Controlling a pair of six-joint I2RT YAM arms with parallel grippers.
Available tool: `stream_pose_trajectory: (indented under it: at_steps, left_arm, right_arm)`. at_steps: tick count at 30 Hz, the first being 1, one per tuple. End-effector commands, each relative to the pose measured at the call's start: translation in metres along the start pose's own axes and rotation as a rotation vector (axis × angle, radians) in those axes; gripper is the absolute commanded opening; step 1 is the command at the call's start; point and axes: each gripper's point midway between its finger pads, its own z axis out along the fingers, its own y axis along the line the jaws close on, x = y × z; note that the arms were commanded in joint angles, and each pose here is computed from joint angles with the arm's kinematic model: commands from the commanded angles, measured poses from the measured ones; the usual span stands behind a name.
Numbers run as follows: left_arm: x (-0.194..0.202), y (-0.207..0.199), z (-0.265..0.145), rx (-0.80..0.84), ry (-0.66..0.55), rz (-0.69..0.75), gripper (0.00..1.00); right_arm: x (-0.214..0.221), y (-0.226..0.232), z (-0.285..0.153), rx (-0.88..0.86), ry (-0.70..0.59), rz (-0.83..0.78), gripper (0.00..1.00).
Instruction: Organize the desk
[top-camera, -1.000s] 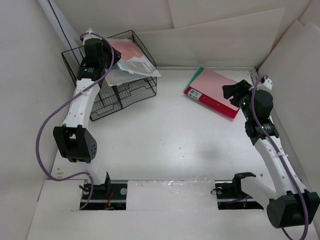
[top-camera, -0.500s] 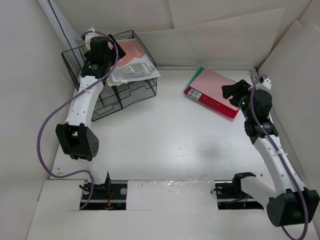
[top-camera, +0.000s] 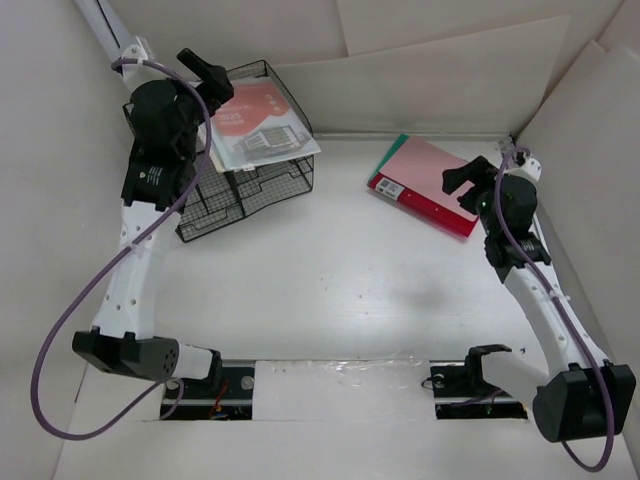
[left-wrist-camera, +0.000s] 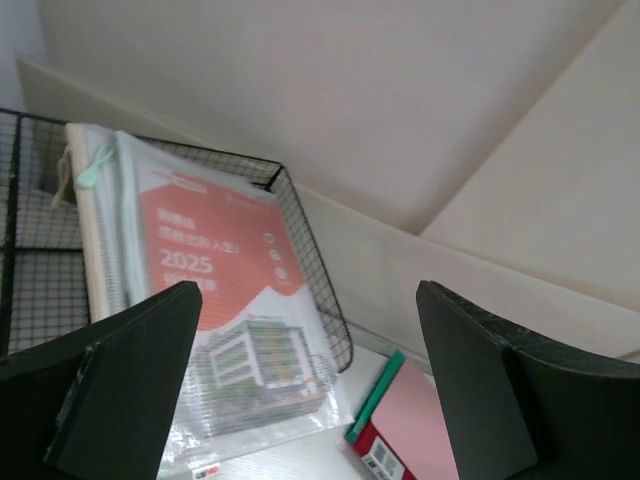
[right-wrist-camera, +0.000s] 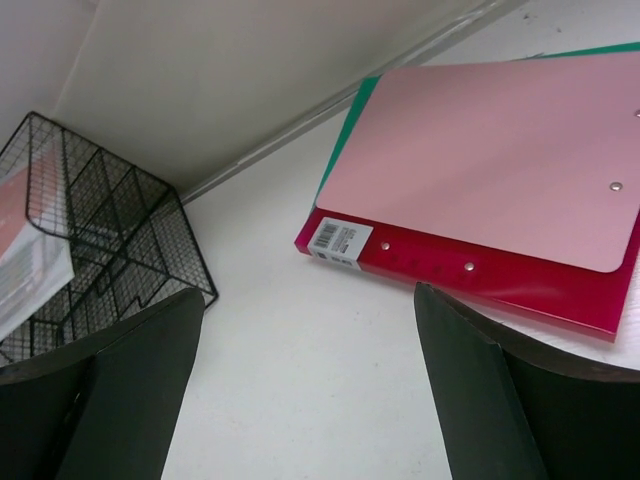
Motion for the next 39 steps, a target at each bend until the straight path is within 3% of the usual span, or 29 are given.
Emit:
stream_pose_trajectory:
  at_steps: [1, 4, 10, 16, 18, 20, 23, 25, 27, 28, 37, 39]
  left_arm:
    - [0.007, -0.029, -0.008, 0.129, 0.006, 0.006, 0.84]
    - [0.043, -0.061, -0.016, 0.216, 0.081, 0.021, 0.76]
    - [0.164, -0.122, -0.025, 0.334, 0.283, 0.058, 0.75]
    - [0.299, -0.133, -0.019, 0.415, 0.524, 0.05, 0.68]
    - [0.324, -0.134, -0.016, 0.446, 0.565, 0.036, 0.58]
    - [0.359, -0.127, -0.011, 0.441, 0.618, 0.039, 0.53]
    - [0.392, -0.125, -0.009, 0.447, 0.672, 0.052, 0.47]
    - [0.401, -0.125, -0.006, 0.461, 0.672, 0.047, 0.47]
    - [0.417, -0.12, -0.004, 0.462, 0.691, 0.061, 0.47]
    - [0.419, -0.12, -0.002, 0.465, 0.687, 0.059, 0.47]
    - [0.456, -0.108, 0.004, 0.463, 0.723, 0.067, 0.47]
    - [0.455, -0.111, 0.007, 0.464, 0.72, 0.066, 0.47]
  right_arm:
    - [-0.007, -0.019, 0.007, 0.083, -0.055, 0.022, 0.92]
    - [-0.01, -0.049, 0.015, 0.199, -0.091, 0.056, 0.89]
    - [-0.009, -0.106, 0.031, 0.364, -0.094, 0.104, 0.82]
    - [0.008, -0.161, 0.06, 0.473, -0.004, 0.159, 0.71]
    - [0.011, -0.172, 0.071, 0.456, 0.021, 0.193, 0.59]
    - [0.024, -0.185, 0.088, 0.452, 0.069, 0.21, 0.43]
    - [0.036, -0.199, 0.108, 0.448, 0.1, 0.235, 0.29]
    - [0.041, -0.207, 0.118, 0.446, 0.118, 0.255, 0.34]
    - [0.052, -0.214, 0.131, 0.448, 0.154, 0.263, 0.49]
    - [0.052, -0.217, 0.135, 0.437, 0.158, 0.282, 0.51]
    - [0.057, -0.231, 0.149, 0.4, 0.187, 0.36, 0.53]
    - [0.063, -0.233, 0.15, 0.398, 0.202, 0.365, 0.47]
